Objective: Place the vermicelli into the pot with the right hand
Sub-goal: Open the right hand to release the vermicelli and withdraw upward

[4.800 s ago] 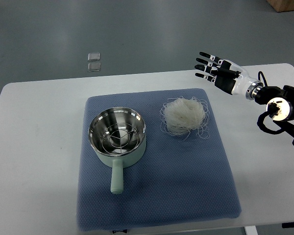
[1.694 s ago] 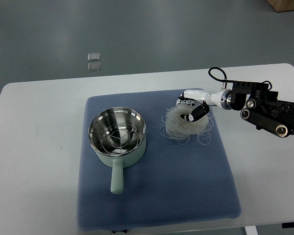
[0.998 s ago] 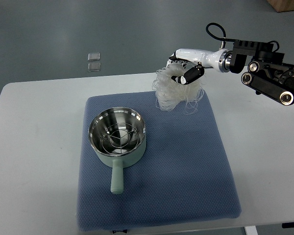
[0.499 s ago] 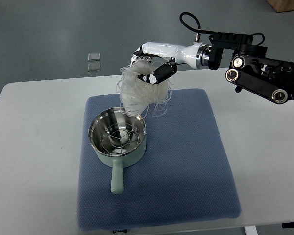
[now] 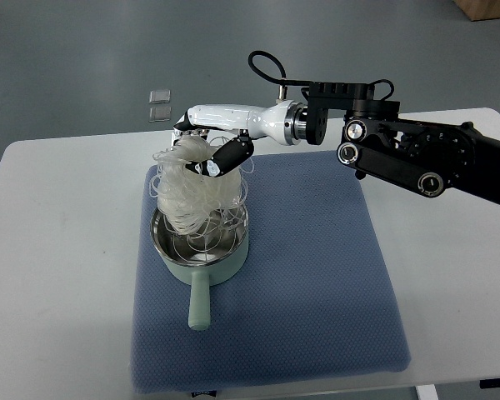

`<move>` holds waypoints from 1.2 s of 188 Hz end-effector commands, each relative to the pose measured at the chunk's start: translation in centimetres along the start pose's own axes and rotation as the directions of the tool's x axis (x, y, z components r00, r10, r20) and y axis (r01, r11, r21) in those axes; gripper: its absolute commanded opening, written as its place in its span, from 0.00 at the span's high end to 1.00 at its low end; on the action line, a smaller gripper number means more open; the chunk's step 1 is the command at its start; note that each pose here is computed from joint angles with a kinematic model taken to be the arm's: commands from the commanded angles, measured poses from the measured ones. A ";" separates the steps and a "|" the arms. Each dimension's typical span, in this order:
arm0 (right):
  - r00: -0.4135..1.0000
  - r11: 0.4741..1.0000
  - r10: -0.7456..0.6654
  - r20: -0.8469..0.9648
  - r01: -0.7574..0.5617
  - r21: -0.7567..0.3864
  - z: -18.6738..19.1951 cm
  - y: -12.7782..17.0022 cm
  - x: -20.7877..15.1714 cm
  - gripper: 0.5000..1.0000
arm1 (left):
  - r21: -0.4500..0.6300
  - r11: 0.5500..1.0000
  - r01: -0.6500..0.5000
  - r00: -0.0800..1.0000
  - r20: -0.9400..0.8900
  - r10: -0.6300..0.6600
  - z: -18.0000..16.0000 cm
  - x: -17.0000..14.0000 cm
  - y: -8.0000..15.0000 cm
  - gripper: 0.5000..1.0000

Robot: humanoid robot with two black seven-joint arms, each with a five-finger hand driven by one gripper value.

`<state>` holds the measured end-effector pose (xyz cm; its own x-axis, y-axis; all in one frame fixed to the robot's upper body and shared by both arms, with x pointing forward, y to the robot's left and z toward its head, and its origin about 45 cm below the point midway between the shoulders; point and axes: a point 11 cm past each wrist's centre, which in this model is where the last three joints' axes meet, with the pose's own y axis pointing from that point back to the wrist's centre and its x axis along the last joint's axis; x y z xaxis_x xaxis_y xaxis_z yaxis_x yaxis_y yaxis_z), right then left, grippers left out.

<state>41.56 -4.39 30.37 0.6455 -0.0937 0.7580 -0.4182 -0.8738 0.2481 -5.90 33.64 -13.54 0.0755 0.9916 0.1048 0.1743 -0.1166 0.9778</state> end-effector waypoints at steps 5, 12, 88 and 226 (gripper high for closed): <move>1.000 0.999 -0.030 0.004 0.030 -0.013 0.4 -0.4 -1.2 1.00 | 0.000 1.000 -0.001 1.000 0.001 0.001 0.0 0.0 0.0 0.00; 0.999 0.999 -0.034 0.008 0.034 -0.019 0.6 -0.3 -1.5 1.00 | 0.000 1.000 -0.001 1.000 -0.001 0.001 0.0 0.0 0.0 0.00; 0.996 1.000 -0.019 0.088 0.020 -0.013 1.0 0.0 -1.6 0.22 | 0.000 1.000 0.000 1.000 0.001 0.000 0.0 0.0 0.0 0.00; 0.714 0.939 0.344 0.609 -0.273 -0.211 11.4 8.6 -4.2 0.16 | 0.000 1.000 -0.001 1.000 -0.001 0.001 0.0 0.0 0.0 0.00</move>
<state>43.32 -14.93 25.09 0.7225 -0.5707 0.3904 -0.6608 -0.7361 0.1469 -5.90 33.65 -13.54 0.0753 0.9916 0.1052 0.1744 -0.1170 0.9777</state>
